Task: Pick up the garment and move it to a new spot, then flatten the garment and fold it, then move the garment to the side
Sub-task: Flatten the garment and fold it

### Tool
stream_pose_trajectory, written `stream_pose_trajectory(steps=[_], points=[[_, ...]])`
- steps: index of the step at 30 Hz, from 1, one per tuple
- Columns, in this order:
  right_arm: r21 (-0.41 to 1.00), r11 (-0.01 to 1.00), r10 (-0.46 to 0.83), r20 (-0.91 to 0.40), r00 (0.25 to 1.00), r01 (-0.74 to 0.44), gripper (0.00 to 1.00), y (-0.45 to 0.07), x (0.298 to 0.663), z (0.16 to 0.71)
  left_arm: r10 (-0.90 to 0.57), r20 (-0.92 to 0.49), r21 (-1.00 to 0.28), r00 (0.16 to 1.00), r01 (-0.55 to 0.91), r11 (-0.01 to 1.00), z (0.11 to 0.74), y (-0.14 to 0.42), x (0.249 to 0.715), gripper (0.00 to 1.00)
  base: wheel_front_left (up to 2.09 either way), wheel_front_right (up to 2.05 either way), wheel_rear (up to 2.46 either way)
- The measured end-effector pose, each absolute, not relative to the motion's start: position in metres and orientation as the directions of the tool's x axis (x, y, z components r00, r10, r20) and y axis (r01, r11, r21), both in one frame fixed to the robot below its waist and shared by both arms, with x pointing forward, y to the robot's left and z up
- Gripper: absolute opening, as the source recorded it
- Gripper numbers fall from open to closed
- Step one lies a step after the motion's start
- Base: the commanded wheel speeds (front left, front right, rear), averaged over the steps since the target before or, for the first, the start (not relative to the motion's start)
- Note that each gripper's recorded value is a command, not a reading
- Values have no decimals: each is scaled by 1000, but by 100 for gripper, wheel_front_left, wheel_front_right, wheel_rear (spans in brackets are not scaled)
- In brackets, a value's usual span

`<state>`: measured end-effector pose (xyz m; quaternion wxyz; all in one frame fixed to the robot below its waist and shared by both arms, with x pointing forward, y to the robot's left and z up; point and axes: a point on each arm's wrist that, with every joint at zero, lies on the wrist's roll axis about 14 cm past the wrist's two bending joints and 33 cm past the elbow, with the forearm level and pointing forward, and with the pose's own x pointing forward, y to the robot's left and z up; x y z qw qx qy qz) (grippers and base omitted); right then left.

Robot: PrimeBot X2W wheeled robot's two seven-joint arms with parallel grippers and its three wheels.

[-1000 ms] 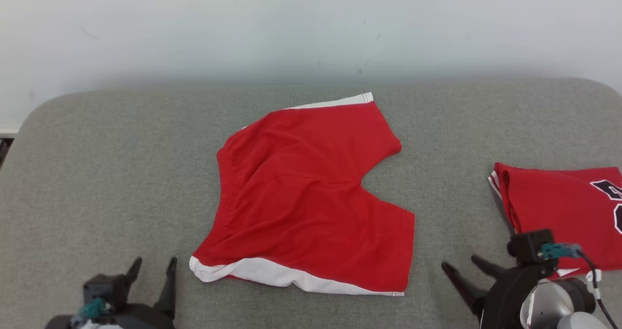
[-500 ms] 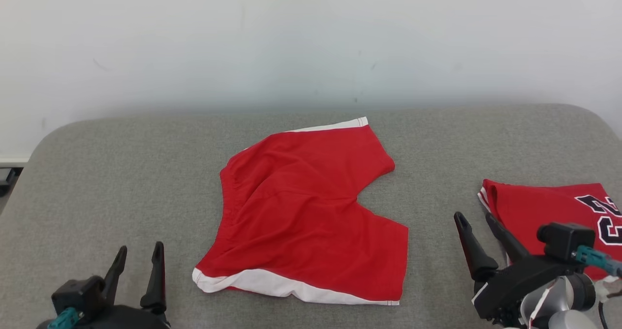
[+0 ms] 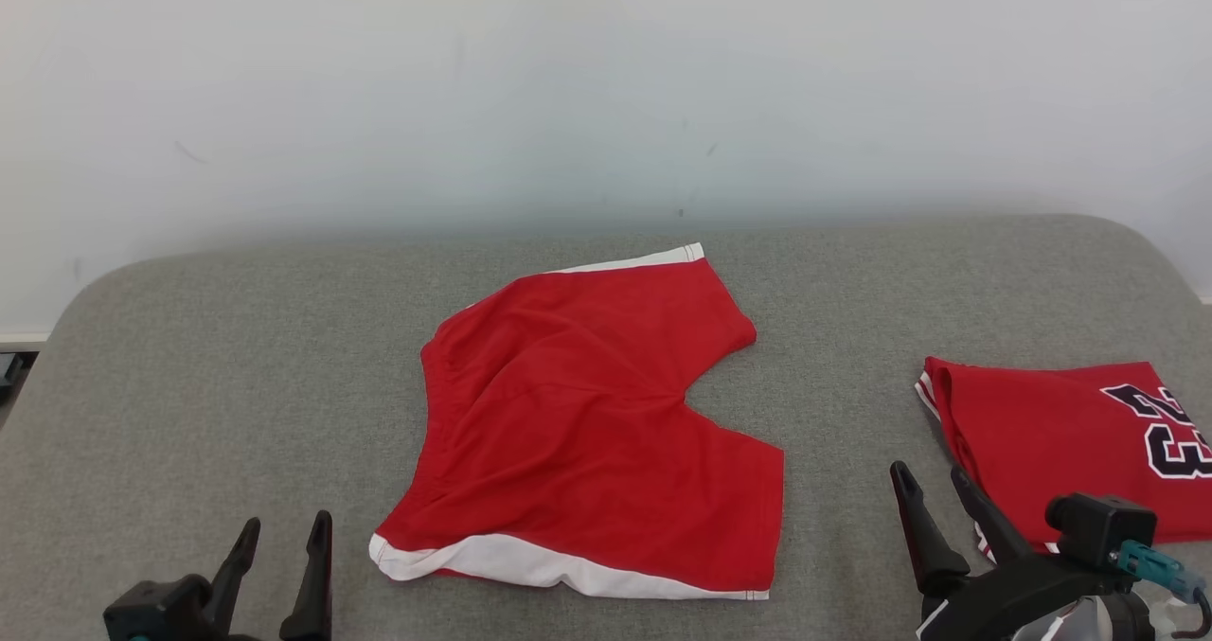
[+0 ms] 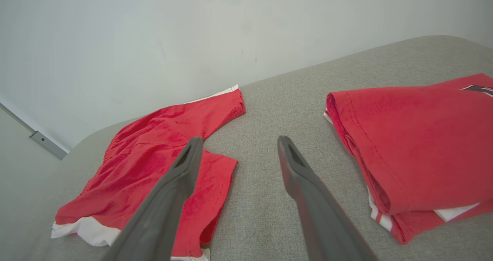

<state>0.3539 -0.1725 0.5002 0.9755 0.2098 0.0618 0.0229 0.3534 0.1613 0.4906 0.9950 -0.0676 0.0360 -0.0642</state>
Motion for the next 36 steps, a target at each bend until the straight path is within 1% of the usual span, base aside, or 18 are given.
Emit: stream_pose_trajectory(steps=[6,13,15,27,29,32,36], points=[[413,910,73,-107,992,-23,100,-171,354,498,-131,-56,-139,990,123,983,500,162,356,100,0,0,0],[417,909,70,-97,993,-23,100,-172,354,498,-148,-96,-129,984,136,982,496,156,352,100,0,0,0],[420,907,76,-94,993,-30,100,-171,355,498,-151,-85,-129,985,139,982,501,155,354,100,0,0,0],[429,903,94,-133,987,-28,100,-165,354,484,-153,-121,-131,981,137,982,502,154,357,100,0,0,0],[429,902,113,-154,982,-37,100,-160,354,480,-157,-145,-130,977,138,982,498,153,357,100,0,0,0],[435,898,167,-204,965,-64,100,-143,352,469,-169,-205,-82,964,155,984,486,153,360,100,0,0,0],[441,889,261,-269,927,-122,100,-112,351,457,-186,-285,-23,940,187,982,474,161,375,100,0,0,0]])
